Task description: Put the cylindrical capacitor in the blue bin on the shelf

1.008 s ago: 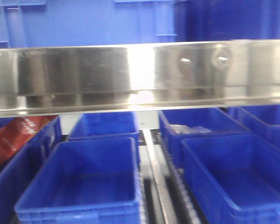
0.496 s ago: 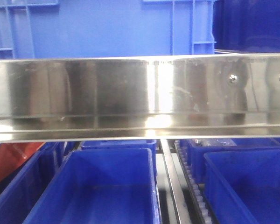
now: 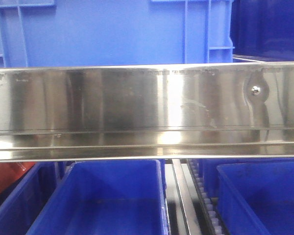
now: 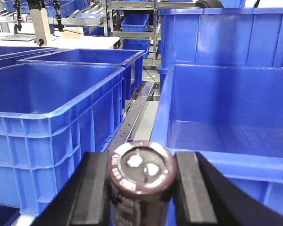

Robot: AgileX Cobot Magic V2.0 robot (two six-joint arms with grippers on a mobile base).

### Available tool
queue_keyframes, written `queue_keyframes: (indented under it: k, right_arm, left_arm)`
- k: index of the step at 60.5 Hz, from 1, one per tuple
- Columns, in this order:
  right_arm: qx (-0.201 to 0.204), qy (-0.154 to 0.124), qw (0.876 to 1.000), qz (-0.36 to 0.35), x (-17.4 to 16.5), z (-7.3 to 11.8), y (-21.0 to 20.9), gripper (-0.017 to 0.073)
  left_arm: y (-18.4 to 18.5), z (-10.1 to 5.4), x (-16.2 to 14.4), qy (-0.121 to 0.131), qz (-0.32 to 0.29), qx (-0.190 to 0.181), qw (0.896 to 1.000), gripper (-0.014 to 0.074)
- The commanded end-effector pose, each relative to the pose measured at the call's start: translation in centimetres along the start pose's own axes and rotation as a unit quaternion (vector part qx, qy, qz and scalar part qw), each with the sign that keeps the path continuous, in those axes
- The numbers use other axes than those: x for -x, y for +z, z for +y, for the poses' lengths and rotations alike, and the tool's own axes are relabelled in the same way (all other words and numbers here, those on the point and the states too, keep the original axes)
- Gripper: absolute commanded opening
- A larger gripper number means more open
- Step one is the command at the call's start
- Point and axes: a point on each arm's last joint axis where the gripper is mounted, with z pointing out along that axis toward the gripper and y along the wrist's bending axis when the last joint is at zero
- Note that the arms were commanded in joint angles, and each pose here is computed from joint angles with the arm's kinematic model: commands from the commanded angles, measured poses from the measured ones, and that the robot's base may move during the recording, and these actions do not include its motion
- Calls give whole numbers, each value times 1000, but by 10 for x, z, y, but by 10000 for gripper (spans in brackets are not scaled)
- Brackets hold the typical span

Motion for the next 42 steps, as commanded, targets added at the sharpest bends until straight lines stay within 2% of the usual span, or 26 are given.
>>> queue_keyframes:
  k: [1, 28, 42]
  right_arm:
    - [-1, -4, 1000, -15, 3, 0, -1, -148]
    - [-1, -4, 1000, -15, 3, 0, -1, -148]
    - [-1, -4, 1000, -15, 3, 0, -1, -148]
  left_arm:
    - [-3, 0, 3, 0, -15, -2, 1000, -111]
    - [-3, 0, 3, 0, -15, -2, 1000, -111]
    - [-3, -1, 8, -2, -43, -5, 999, -111]
